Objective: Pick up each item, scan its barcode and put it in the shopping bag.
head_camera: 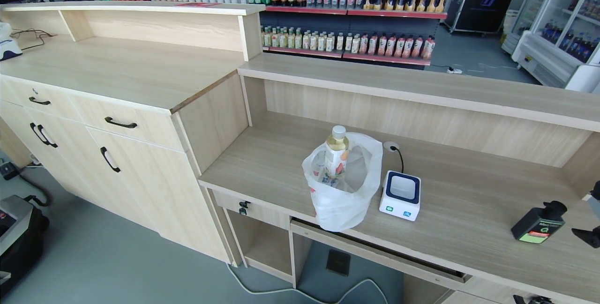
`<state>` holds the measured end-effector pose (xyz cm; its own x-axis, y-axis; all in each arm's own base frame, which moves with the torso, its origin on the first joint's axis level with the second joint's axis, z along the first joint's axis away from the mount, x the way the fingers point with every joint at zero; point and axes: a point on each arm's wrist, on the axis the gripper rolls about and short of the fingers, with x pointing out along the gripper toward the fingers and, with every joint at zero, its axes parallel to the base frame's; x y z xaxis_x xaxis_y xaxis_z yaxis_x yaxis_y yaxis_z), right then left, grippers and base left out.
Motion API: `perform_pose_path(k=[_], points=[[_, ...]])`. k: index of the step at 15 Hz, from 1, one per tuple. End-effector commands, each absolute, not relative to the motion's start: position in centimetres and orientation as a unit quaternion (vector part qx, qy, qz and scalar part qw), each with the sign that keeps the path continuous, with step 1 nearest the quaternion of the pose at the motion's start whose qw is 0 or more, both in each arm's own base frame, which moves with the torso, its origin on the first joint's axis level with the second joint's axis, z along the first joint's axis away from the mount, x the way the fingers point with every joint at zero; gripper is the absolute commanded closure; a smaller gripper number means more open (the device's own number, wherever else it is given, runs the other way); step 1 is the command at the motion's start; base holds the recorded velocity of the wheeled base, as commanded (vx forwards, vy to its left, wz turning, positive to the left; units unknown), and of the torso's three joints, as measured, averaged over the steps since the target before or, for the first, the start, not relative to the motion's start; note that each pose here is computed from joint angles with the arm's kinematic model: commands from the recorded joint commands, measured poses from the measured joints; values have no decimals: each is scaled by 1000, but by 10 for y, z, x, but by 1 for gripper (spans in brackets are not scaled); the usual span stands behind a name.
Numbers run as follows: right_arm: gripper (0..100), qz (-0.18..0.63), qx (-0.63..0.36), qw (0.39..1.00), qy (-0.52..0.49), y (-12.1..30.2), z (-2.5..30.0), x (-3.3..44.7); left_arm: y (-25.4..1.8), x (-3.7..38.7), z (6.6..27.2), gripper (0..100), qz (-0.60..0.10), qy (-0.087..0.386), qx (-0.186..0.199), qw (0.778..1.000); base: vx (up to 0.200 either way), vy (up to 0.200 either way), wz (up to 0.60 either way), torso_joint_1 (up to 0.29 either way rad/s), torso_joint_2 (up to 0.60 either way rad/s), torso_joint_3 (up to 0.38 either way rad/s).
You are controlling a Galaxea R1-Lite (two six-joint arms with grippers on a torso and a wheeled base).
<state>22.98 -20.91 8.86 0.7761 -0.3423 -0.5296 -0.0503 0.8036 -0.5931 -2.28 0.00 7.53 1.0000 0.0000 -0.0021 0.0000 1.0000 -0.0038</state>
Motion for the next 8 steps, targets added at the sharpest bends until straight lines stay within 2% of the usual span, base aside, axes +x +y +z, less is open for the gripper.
perform_pose_path(k=[1, 8], points=[[0, -53, -302, 892, 332, -212, 70, 235, 0, -23, 75, 0, 0, 1, -2, 1000, 0, 0, 0, 0, 0, 0], [0, -26, -287, 900, 328, -216, 57, 242, 0, -23, 75, 0, 0, 1, -2, 1000, 0, 0, 0, 0, 0, 0]])
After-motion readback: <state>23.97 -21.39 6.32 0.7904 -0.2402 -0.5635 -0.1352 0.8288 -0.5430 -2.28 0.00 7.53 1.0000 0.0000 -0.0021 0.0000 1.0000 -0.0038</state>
